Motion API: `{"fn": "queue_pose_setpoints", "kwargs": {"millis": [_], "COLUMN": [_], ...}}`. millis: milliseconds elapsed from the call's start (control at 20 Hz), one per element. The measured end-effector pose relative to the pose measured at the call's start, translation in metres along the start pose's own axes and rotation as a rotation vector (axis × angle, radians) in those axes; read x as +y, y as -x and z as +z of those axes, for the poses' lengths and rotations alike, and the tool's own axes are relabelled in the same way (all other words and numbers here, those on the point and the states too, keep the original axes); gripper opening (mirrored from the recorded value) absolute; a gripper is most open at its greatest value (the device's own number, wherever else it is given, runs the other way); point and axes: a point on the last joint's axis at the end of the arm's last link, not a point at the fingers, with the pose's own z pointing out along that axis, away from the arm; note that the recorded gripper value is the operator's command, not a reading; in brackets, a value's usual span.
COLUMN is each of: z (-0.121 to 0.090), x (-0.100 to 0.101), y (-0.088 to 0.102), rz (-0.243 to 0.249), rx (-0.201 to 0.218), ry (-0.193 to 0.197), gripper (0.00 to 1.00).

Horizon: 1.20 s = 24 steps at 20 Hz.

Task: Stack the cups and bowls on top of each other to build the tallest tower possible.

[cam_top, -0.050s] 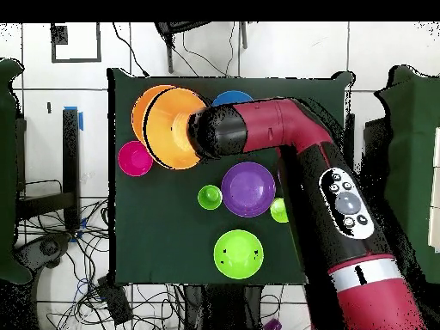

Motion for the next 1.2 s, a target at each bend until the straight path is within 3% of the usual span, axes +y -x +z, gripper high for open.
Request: {"fn": "queue_pose_setpoints", "kwargs": {"millis": [300, 900, 1200], "z": [0.013, 0.045, 0.050], "x": [-0.025, -0.114, -0.134], "y": [0.003, -0.003, -0.002], "rz": [-0.037, -0.109, -0.137], "rx": [0.000, -0.008, -0.019], "ry": [0.028, 0.033, 0.042], "gripper": [0.00, 0.00, 0.00]}}
